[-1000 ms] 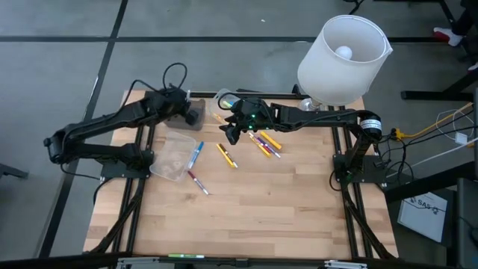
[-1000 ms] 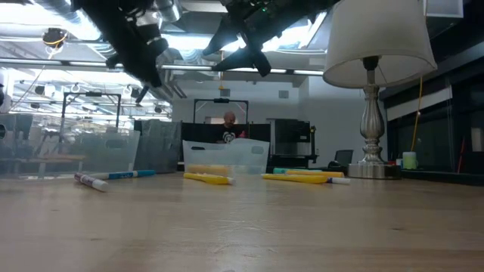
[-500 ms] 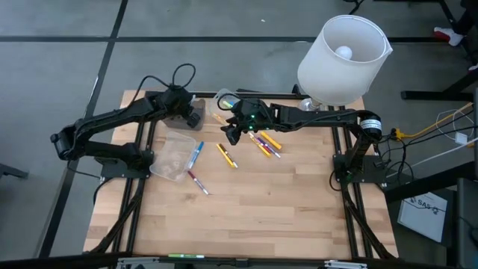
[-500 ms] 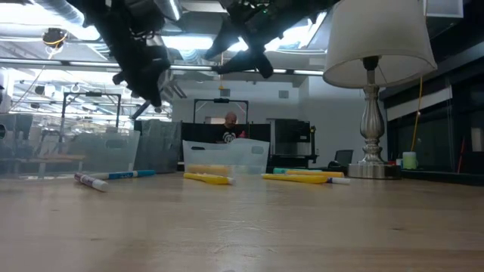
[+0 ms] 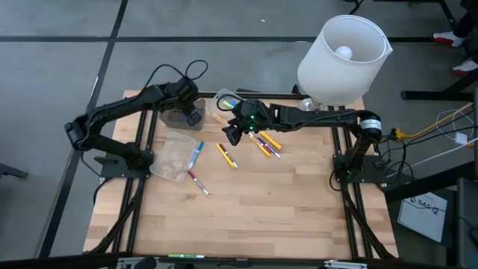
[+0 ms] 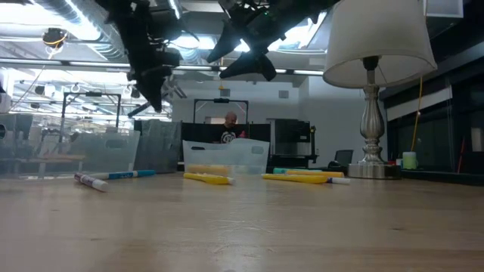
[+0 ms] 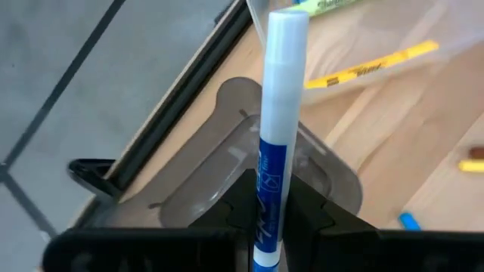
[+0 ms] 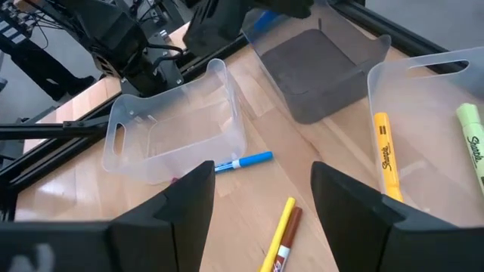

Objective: Pick & Place Markers
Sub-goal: Put the blue marker into the black bin

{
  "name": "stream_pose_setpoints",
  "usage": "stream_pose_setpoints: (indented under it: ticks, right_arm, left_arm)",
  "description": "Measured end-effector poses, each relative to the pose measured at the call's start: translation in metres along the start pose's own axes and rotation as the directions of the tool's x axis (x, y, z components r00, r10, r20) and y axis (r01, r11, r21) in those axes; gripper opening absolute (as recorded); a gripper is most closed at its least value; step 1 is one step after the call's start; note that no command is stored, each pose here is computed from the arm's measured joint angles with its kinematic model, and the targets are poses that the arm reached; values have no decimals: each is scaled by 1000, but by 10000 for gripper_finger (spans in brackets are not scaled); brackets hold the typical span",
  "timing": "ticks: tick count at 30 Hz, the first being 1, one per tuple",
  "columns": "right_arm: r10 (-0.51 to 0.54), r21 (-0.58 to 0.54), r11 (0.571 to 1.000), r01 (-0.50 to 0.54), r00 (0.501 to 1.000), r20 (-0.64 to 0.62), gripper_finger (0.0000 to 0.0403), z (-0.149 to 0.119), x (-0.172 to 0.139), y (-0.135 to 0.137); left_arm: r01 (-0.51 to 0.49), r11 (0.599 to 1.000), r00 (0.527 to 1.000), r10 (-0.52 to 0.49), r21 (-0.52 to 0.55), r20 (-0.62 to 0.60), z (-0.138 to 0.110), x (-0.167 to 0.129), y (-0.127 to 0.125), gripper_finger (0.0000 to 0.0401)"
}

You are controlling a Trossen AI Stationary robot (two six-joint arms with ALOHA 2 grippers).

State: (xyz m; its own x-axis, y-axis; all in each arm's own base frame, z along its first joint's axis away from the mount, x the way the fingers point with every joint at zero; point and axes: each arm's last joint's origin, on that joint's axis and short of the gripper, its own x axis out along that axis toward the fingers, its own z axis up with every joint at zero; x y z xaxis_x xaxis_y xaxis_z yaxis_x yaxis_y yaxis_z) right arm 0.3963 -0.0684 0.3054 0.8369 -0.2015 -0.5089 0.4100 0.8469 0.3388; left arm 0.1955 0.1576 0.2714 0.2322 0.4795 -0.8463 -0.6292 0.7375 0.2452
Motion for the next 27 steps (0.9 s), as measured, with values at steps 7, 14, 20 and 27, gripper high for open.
stream_pose_setpoints:
  ticks: [7,14,20,27]
  right_arm:
    - [0,-8,1000,0,1000,0,217,0,0,0]
    - [-1,-33,999,1,1000,-3,217,0,0,0]
    - [-11,-35,999,10,1000,-23,217,-2,0,-1]
    - [-30,-37,999,28,997,-65,217,-6,0,-3]
  left_arm:
    - [47,993,993,-34,109,-113,16,-1,12,28]
    - [106,981,964,-61,163,-257,15,21,19,28]
    - [104,982,944,-48,158,-327,13,39,25,28]
    - [117,979,939,-55,166,-340,12,45,33,28]
